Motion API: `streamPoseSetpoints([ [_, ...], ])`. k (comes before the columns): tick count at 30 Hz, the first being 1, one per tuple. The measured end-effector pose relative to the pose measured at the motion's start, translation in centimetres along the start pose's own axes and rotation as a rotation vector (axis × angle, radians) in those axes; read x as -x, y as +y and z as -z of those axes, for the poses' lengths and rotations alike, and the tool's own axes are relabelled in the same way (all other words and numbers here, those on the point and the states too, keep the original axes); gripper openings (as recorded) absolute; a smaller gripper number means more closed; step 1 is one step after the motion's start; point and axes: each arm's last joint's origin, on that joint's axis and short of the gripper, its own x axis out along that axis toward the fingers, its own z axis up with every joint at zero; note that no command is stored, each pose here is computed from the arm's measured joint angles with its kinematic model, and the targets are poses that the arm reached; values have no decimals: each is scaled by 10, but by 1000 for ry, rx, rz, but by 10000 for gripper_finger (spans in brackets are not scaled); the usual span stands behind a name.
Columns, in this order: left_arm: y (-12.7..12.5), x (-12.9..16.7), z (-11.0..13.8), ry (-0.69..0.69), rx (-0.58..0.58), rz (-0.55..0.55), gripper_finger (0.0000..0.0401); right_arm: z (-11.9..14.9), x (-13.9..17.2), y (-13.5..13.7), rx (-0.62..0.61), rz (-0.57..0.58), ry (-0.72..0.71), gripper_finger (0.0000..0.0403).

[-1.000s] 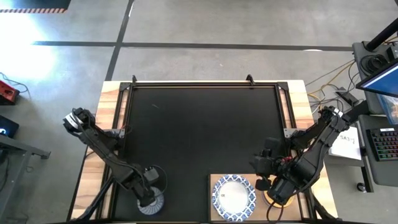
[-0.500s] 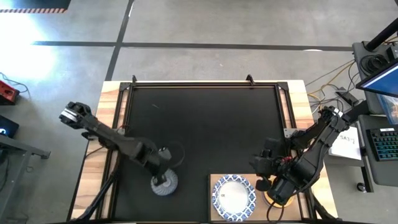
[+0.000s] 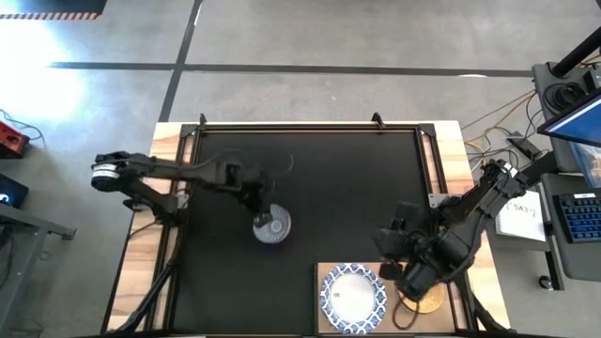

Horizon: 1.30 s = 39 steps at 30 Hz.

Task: Place and stack bowls onto a shelf
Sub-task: Stack the blue orange bowl on top of the yellow bowl on the shelf

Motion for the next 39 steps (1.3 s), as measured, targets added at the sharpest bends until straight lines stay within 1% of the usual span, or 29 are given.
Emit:
streamPoseSetpoints([
  [3, 8, 3, -19, -28, -30, 0, 3, -8, -10, -7, -39, 25, 12, 137],
  [5, 11, 4, -32, -35, -56, 4, 4, -13, -16, -12, -43, 32, 22, 137],
  [9, 15, -1, -56, 3, -115, 30, 6, -22, -27, -19, -8, 11, 59, 137],
  [11, 14, -4, -70, 31, -163, 36, 6, -26, -31, -20, 11, -12, 64, 137],
  [15, 10, -15, -93, 110, -271, 21, 7, -32, -37, -21, 75, -69, 66, 137],
  [19, 7, -20, -115, 124, -371, 20, 7, -34, -40, -24, 158, -116, 92, 137],
  [24, 12, -21, -143, 84, -411, 14, 8, -40, -48, -31, 259, -154, 95, 137],
  [26, 12, -23, -151, 92, -425, 9, 8, -45, -54, -38, 286, -175, 101, 137],
  [30, 9, -29, -160, 129, -459, 14, 8, -55, -70, -54, 289, -252, 124, 137],
  [34, 8, -30, -168, 114, -489, 17, 8, -62, -86, -71, 296, -305, 126, 133],
  [39, 8, -28, -171, 105, -525, 17, 8, -72, -104, -87, 336, -458, 56, 121],
])
